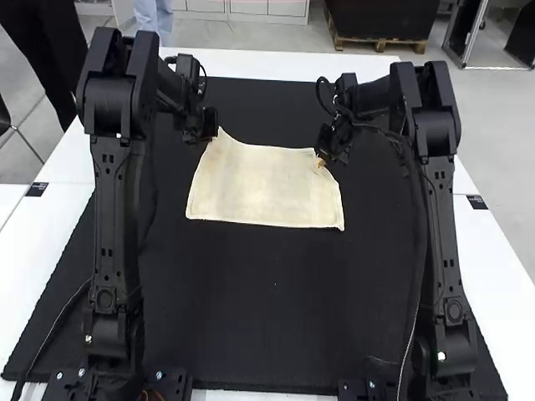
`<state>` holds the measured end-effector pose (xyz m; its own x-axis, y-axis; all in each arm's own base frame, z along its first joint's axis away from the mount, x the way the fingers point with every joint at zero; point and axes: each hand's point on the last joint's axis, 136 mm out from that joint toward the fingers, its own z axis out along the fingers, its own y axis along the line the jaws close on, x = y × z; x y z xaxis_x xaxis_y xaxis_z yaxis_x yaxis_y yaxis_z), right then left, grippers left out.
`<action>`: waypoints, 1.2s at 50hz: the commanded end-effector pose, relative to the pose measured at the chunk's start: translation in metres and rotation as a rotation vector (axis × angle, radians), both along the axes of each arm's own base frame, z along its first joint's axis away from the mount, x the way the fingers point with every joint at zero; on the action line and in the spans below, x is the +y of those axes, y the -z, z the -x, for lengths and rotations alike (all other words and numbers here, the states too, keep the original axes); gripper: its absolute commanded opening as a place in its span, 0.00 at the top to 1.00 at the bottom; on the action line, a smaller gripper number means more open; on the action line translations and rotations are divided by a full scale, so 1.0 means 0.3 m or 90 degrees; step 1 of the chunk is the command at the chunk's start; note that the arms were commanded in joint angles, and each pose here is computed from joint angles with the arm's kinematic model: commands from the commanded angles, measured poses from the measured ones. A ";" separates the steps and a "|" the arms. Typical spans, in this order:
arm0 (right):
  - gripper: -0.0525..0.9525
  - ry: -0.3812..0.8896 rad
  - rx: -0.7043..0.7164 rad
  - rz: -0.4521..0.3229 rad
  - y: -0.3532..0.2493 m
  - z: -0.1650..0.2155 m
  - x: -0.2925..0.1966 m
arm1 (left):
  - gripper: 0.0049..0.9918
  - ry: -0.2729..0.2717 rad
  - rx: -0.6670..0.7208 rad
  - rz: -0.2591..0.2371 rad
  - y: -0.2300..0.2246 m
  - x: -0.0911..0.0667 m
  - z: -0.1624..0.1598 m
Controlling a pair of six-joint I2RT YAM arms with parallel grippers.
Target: Fold the towel.
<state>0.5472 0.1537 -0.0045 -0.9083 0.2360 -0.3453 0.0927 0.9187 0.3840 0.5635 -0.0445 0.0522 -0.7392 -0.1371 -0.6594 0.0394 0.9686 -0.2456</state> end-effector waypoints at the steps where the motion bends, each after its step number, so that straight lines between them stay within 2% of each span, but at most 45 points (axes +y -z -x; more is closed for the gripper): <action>1: 0.95 -0.014 -0.043 -0.004 -0.116 -0.009 0.015 | 0.98 0.008 -0.026 0.003 -0.060 -0.002 -0.005; 12: 0.95 0.001 -0.058 0.006 -0.142 -0.023 -0.029 | 0.98 0.007 -0.029 0.003 -0.074 0.001 0.001; 27: 0.95 0.030 -0.106 0.059 -0.166 -0.042 -0.105 | 0.98 0.004 -0.044 0.001 -0.112 0.008 0.016; 60: 0.95 0.056 -0.136 0.065 -0.248 -0.023 -0.203 | 0.98 0.003 -0.066 0.000 -0.168 0.006 0.075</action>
